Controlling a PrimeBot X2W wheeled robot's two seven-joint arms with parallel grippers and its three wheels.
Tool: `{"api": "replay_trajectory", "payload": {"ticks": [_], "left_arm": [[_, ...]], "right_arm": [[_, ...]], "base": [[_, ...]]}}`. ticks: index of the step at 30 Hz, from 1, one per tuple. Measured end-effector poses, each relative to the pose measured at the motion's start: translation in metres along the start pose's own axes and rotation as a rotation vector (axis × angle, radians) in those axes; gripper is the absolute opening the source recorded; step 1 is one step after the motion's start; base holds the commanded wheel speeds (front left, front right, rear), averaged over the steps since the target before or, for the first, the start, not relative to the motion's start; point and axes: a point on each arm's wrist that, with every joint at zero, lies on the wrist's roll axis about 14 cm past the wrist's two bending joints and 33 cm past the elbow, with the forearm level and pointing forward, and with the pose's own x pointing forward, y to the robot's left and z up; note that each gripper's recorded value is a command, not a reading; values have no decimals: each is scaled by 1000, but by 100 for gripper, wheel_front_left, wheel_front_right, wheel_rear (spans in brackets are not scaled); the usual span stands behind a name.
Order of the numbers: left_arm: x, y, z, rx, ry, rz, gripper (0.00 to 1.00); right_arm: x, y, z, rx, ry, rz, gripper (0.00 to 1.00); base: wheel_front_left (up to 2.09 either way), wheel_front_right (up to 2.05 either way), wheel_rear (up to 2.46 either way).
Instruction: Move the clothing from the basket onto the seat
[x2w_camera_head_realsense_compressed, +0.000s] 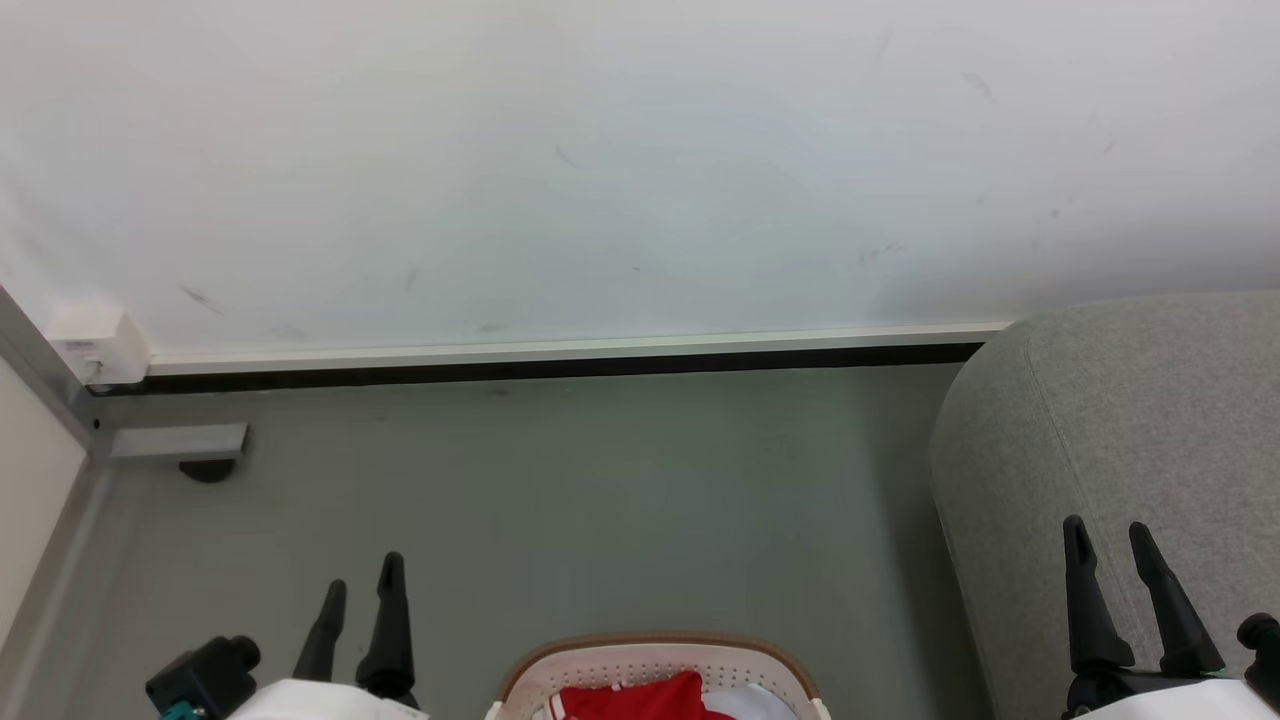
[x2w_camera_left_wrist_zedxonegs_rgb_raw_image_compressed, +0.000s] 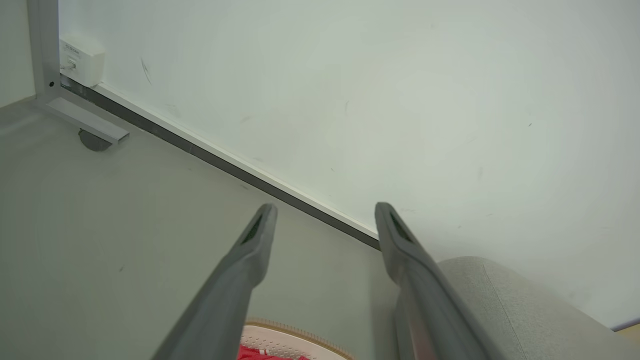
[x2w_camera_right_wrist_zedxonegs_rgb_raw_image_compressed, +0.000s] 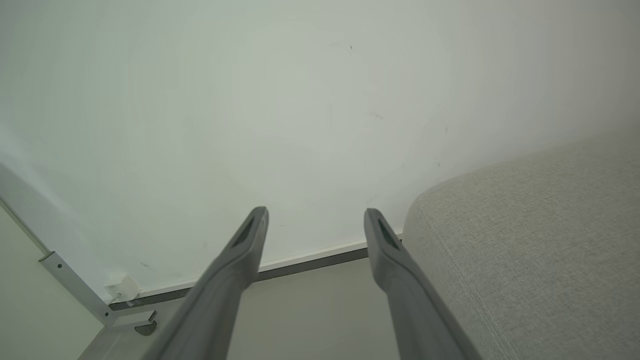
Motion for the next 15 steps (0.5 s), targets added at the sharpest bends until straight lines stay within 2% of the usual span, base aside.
{"api": "replay_trajectory", "payload": {"ticks": [15], "left_arm": [[-1,-9,-2,186,-20,-40,100]], "right_arm": [[-3,-1,-3,-175,9,9,100]], "base": [[0,0,0]]}}
